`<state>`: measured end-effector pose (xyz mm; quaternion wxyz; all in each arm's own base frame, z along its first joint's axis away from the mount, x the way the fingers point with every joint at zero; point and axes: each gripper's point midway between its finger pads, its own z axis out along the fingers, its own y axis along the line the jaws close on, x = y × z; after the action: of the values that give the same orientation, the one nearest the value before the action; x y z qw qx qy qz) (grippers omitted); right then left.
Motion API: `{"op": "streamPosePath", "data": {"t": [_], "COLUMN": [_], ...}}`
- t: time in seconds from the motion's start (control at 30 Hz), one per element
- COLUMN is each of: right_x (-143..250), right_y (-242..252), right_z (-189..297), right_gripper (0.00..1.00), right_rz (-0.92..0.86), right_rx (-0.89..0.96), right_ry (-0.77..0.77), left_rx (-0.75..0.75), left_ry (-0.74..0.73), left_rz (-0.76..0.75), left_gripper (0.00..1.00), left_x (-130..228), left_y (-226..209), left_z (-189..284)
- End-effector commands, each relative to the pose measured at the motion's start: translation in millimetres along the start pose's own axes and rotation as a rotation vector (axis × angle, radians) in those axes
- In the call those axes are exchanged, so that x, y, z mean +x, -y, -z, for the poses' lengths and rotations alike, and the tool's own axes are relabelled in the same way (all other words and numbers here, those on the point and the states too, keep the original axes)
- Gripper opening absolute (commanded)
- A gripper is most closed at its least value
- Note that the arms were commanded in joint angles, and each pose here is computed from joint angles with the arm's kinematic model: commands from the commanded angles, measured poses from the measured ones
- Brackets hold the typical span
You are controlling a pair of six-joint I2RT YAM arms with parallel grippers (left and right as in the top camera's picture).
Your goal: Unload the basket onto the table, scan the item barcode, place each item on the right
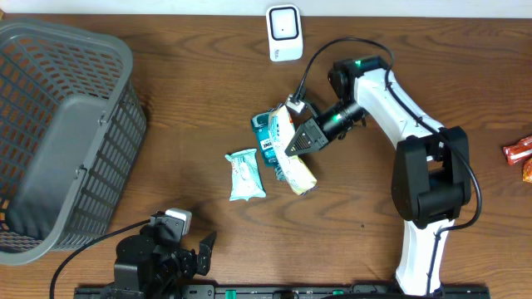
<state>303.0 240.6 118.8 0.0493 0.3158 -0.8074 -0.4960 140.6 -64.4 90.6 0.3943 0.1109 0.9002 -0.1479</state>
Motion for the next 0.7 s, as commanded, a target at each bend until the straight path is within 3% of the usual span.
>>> {"op": "streamPosePath", "data": {"t": [0.0, 0.1, 0.27, 0.4, 0.67], "right_x": [-2, 9, 19, 24, 22], "right_y": [-7, 8, 24, 39, 56], "right_z": [-6, -18, -16, -5, 43], "right_gripper": [0.01, 0.02, 0.20, 0.08, 0.01], "right_rz": [0.141, 0.145, 0.076, 0.000, -0.085], "right_rx": [-0.091, -0.088, -0.029, 0.025, 0.066], "right_ry": [0.084, 0.084, 0.048, 0.041, 0.160], "left_rx": [0.005, 0.005, 0.005, 0.005, 0.005], "left_ry": [-0.006, -0.006, -0.006, -0.006, -0.006], "left_rz": [0.003, 0.003, 0.003, 0.003, 0.003], "left_gripper": [0.99, 0.99, 0.99, 0.99, 0.99], "left_x": [2, 2, 2, 2, 2], "left_y": [1, 1, 1, 1, 1], "left_z": [1, 1, 1, 1, 1]}}
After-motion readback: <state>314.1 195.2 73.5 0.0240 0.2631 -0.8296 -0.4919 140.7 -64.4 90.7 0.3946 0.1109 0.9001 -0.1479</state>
